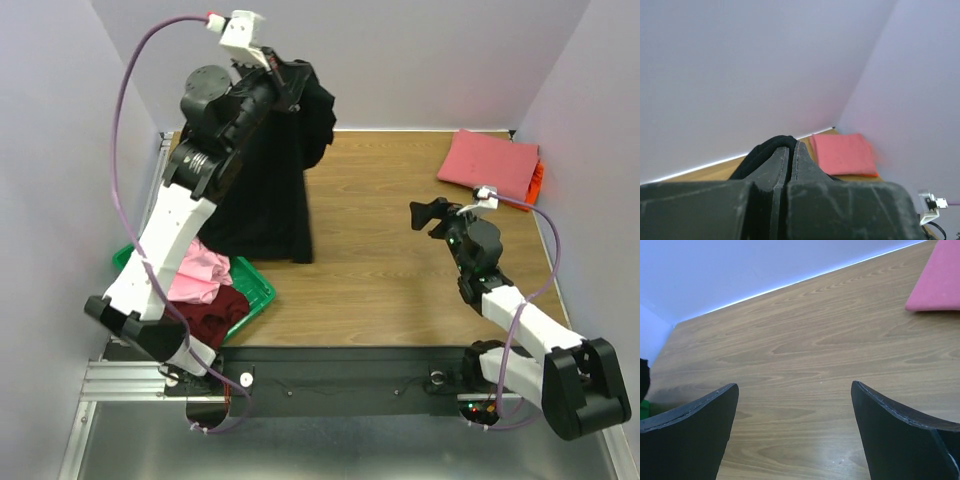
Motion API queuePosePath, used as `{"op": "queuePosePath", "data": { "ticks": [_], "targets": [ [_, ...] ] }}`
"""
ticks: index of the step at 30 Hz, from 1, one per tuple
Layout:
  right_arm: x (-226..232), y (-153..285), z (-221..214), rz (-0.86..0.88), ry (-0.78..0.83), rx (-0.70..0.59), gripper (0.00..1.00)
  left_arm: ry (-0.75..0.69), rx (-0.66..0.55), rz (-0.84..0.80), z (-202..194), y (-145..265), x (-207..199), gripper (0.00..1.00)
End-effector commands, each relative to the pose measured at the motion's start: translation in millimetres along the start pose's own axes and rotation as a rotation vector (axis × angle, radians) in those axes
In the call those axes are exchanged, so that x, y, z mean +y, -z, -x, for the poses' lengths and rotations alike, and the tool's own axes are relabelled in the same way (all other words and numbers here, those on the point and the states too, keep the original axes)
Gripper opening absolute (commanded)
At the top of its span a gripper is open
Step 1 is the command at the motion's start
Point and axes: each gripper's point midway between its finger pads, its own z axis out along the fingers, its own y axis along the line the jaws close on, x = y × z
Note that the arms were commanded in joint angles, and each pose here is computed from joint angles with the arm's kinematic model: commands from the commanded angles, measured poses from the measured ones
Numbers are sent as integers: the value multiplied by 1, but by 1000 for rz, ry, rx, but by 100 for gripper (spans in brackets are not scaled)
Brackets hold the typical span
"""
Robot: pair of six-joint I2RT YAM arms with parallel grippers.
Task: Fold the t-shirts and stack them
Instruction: Move the tshirt to the center of the board, then flatten the tshirt out
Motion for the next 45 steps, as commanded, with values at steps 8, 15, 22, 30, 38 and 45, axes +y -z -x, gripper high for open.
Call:
{"op": "queuePosePath", "data": {
  "ticks": [8,15,22,30,38,45],
  "targets": [
    [-4,24,23,-38,-16,-64,100,-32,-41,-339,9,-36,-75,0],
    [-8,30,14,-60,-17,-16,100,26,245,-126,-155,-103,-8,63],
    [-18,26,-2,-103,-5,43,100,-17,346,176,-225,-102,55,99],
    [-31,18,-2,-175,6,44,100,-31,481,181,-349,-25,23,98],
    [-28,17,-9,-154,-4,66,100,-7,629,105,-436,-2,-13,91],
    [-32,24,-8,-171,7,57,100,27,710,106,-480,6,-14,84]
  ]
}}
